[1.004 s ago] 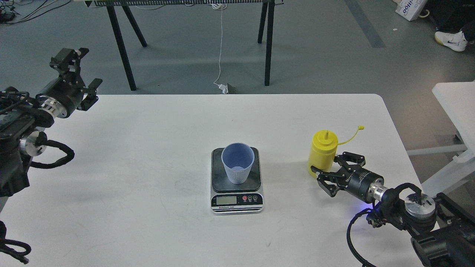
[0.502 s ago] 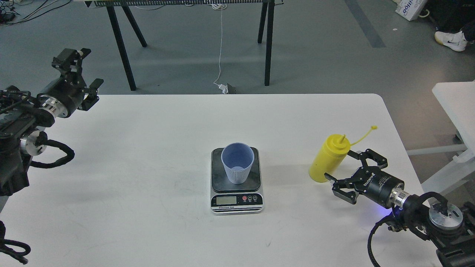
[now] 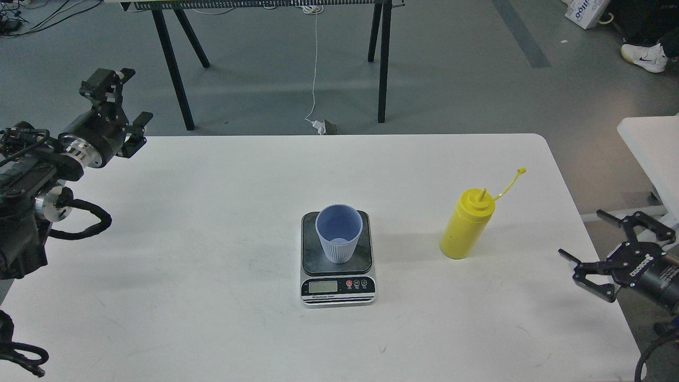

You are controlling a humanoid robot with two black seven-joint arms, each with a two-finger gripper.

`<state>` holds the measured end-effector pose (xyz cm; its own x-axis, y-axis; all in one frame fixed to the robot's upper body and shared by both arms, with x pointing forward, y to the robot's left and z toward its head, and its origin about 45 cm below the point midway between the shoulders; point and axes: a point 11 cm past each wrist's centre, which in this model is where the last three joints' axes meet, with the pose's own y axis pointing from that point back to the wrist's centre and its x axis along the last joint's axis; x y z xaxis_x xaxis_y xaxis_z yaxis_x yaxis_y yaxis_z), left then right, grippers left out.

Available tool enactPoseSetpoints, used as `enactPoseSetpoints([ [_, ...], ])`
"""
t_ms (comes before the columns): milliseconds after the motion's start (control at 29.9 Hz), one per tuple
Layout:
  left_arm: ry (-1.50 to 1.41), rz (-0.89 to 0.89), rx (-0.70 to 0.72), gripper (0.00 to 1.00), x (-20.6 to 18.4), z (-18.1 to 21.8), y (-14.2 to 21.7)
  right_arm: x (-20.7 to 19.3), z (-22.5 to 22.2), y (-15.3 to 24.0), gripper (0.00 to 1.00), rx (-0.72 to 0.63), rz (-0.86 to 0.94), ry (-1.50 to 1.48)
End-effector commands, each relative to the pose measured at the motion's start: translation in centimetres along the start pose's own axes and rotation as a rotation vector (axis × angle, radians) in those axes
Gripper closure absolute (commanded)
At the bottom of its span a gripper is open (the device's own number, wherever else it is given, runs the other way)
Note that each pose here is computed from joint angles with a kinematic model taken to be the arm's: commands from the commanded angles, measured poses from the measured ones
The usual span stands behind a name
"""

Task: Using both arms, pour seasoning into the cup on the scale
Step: 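Open the right gripper and pull it back from the bottle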

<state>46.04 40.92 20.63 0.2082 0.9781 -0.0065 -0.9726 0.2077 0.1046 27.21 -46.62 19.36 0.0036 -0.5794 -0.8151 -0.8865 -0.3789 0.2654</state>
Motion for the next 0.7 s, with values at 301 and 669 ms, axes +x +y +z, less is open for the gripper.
enactPoseSetpoints([
  [301, 0.016, -0.016, -0.003, 0.00, -1.0, -0.3, -0.5, -5.7, -7.0, -11.9, 0.00, 0.228, -0.204, -0.116],
  [669, 0.033, -0.005, -0.008, 0.00, -0.7, -0.4, -0.2, -5.6, -4.0, -14.0, 0.00, 0.189, -0.220, -0.171],
])
